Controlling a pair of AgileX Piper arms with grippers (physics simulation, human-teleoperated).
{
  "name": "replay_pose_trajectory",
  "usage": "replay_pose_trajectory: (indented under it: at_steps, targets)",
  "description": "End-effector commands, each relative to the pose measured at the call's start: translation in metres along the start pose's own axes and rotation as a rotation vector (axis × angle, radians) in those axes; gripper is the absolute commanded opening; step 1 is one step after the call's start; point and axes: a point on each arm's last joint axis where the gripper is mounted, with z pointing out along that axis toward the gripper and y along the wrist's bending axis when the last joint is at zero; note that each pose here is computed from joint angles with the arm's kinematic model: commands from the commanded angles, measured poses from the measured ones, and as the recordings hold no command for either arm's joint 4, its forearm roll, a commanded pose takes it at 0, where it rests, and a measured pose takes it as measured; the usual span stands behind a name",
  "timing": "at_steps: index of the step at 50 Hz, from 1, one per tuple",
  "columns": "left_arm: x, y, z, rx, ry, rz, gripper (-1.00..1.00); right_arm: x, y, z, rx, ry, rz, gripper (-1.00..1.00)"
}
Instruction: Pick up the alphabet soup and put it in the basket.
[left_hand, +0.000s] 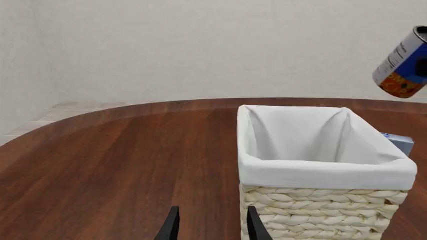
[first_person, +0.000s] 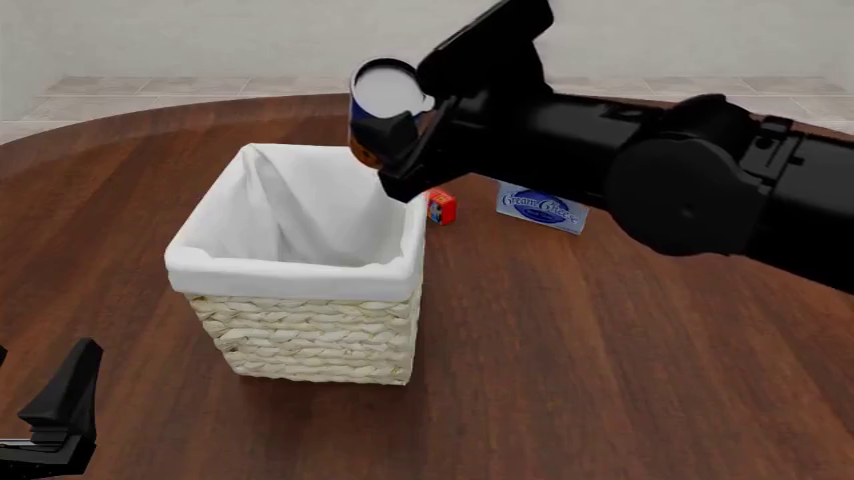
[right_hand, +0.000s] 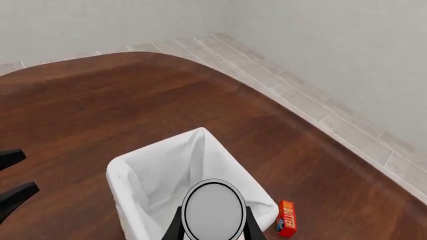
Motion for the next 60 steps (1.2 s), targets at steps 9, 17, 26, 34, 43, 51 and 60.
replay_pose_trajectory:
  at_steps: [9, 17, 26, 34, 43, 51, 60]
  targets:
    - [0.0, 0.0, 0.0, 0.0, 0.0, 0.0, 1.0, -0.002, 0.002, 0.005, -0.004, -0.007, -0.013, -1.0]
    - [0.0, 0.0, 0.0, 0.0, 0.0, 0.0, 1.0, 0.001, 0.006, 0.01, -0.015, -0.003, -0.026, -1.0]
    - [0.0, 0.0, 0.0, 0.0, 0.0, 0.0, 1.0, 0.003, 0.011, 0.017, -0.028, 0.003, -0.033, -1.0]
    - [0.0, 0.0, 0.0, 0.0, 0.0, 0.0, 1.0, 0.003, 0.014, 0.02, -0.037, 0.005, -0.038, -1.0]
    - [0.0, 0.0, 0.0, 0.0, 0.0, 0.0, 1.0, 0.002, 0.018, 0.024, -0.048, 0.006, -0.042, -1.0]
    - [0.0, 0.0, 0.0, 0.0, 0.0, 0.0, 1.0, 0.003, 0.021, 0.027, -0.056, 0.008, -0.047, -1.0]
    - [0.0, 0.0, 0.0, 0.0, 0.0, 0.0, 1.0, 0.004, 0.023, 0.031, -0.061, 0.011, -0.053, -1.0]
